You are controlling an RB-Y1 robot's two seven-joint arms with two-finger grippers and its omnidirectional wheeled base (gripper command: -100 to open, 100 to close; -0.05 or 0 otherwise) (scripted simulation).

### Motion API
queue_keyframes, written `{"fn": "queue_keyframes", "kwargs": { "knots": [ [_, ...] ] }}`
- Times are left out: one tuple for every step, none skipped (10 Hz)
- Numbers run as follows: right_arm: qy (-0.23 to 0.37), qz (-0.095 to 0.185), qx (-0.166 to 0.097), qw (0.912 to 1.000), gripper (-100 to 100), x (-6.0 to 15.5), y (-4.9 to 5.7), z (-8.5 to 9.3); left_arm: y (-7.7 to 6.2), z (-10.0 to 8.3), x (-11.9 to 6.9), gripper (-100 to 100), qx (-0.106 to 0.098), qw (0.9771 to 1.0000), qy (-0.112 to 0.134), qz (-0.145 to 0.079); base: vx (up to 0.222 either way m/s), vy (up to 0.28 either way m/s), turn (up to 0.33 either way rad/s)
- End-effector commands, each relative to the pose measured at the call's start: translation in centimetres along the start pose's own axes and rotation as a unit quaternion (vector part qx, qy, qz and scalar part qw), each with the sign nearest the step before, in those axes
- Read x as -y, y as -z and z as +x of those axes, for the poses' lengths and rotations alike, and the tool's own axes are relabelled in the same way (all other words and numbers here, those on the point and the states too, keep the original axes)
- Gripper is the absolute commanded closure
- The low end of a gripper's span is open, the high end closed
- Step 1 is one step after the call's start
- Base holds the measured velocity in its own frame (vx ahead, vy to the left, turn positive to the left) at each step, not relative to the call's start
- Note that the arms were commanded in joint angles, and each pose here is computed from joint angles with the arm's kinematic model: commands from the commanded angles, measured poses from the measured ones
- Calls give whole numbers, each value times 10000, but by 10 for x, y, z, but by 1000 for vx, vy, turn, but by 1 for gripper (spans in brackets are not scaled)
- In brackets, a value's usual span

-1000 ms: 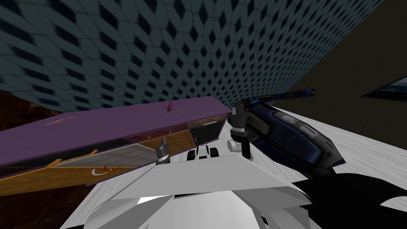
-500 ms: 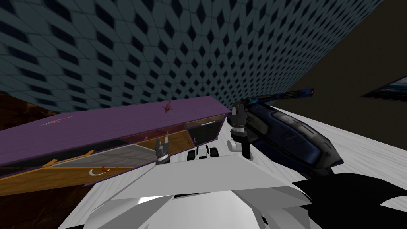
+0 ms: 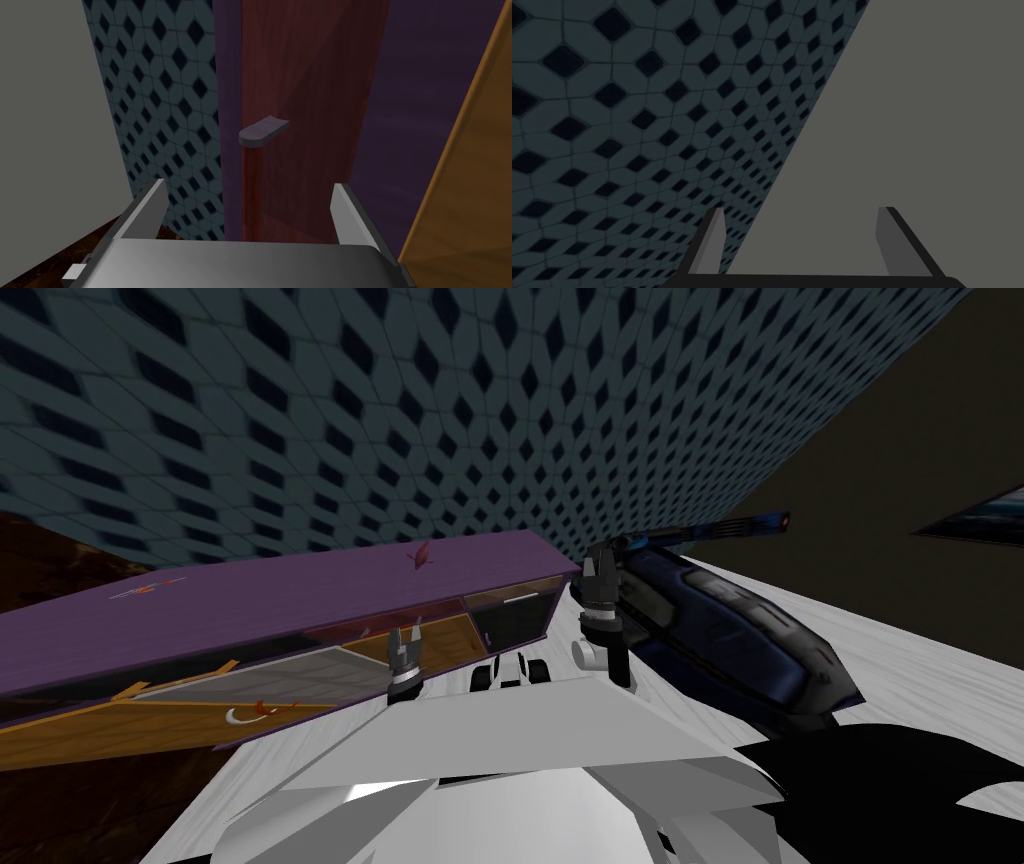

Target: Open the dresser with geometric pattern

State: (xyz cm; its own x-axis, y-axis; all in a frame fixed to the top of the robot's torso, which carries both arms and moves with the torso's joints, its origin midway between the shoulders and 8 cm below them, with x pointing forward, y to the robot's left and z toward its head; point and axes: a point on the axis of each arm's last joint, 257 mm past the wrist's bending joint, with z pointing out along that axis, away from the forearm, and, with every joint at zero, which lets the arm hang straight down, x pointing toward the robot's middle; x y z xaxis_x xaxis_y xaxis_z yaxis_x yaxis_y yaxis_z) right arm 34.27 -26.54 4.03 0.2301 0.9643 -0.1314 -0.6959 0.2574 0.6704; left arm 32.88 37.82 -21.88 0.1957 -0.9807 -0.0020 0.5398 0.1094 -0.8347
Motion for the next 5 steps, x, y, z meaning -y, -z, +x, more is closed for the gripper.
{"fn": "queue_keyframes", "kwargs": {
  "knots": [
    [0, 0, 0, 10000, 0, 0, 0, 0, 3, 0, 1, 100, 3, 10000, -10, 60, 11, 19, -27],
    [1, 0, 0, 10000, 0, 0, 0, 0, 7, 2, 1, 100, 6, 10000, -12, 60, 17, 30, -30],
    [1, 0, 0, 10000, 0, 0, 0, 0, 15, 4, 1, 100, 11, 10000, -15, 60, 16, 32, -2],
    [1, 0, 0, 10000, 0, 0, 0, 0, 23, 7, 1, 100, 16, 10000, -17, 60, 6, 35, -6],
    [1, 0, 0, 10000, 0, 0, 0, 0, 27, 9, 1, 100, 18, 10000, -19, 61, 0, 32, -11]
  ]
}}
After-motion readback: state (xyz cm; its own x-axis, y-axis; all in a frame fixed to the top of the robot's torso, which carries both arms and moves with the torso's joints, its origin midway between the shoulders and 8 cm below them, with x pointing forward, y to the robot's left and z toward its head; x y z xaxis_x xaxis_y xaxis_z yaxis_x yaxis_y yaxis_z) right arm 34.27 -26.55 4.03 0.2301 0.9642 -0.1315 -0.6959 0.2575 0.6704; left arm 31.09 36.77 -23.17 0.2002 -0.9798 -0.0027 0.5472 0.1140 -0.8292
